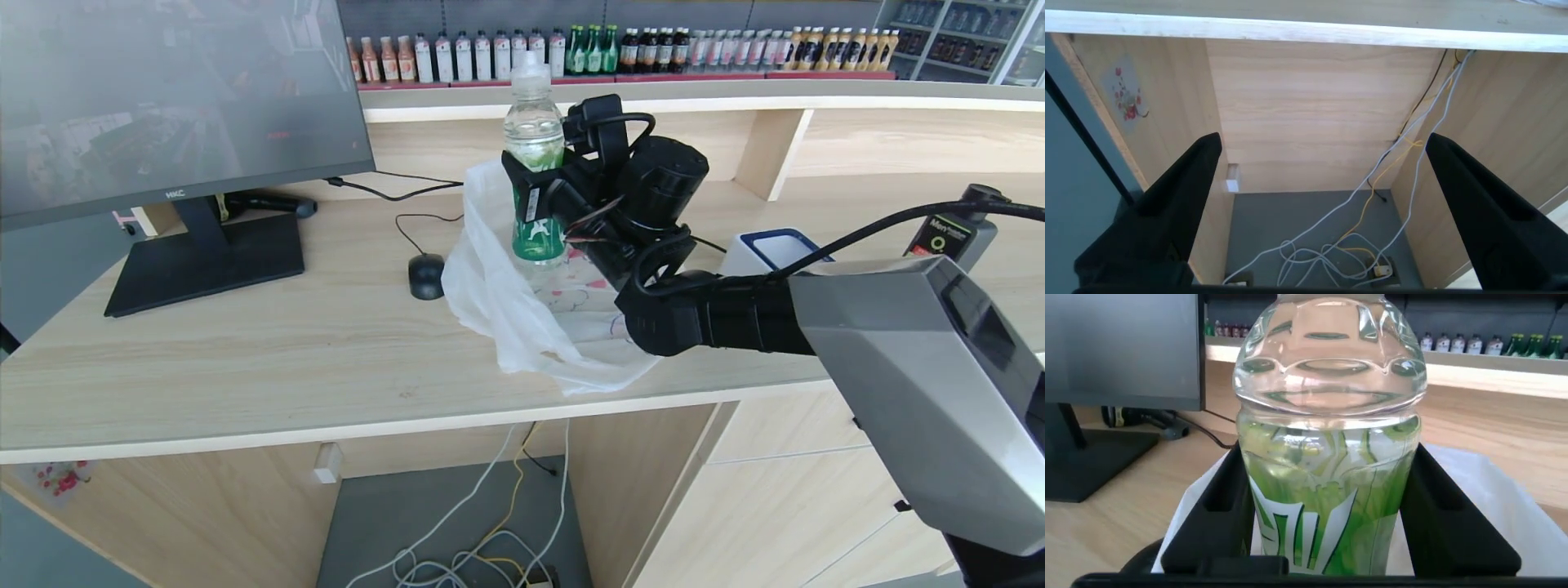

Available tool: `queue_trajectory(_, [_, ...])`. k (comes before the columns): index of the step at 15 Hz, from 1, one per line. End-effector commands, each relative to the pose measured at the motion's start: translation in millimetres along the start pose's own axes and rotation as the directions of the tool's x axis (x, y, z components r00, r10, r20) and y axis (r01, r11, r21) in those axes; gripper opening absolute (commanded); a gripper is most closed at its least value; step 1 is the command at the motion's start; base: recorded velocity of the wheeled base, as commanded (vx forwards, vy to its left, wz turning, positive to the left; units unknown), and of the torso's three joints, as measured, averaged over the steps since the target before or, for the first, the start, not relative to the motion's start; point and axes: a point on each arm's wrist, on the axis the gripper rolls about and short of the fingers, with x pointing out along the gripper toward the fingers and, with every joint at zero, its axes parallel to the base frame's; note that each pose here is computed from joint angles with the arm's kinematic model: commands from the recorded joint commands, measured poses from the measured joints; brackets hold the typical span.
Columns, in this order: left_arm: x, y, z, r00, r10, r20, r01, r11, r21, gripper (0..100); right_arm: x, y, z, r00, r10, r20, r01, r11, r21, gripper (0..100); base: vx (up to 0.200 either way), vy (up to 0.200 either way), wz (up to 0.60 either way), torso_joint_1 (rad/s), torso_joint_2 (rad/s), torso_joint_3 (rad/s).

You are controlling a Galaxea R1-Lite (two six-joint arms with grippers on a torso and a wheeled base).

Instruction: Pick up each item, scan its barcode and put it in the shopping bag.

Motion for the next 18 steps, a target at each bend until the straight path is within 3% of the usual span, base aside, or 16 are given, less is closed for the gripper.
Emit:
queue_trajectory(1, [0.0,0.0,0.0,1.000,0.000,0.000,0.000,1.000,0.000,100,-0.4,1.3,-7.3,1.000,0.002,-0.014,-0.002,1.000,-0.002,0,0.000,0.000,0.00,0.000,0.00,0.000])
queue_trajectory(18, [0.0,0.0,0.0,1.000,0.000,0.000,0.000,1.000,0.000,100,-5.8,4.5,-37.7,0.996,0.005,-0.090,-0.006,1.000,-0.003,0,0.000,0.000,0.00,0.000,0.00,0.000])
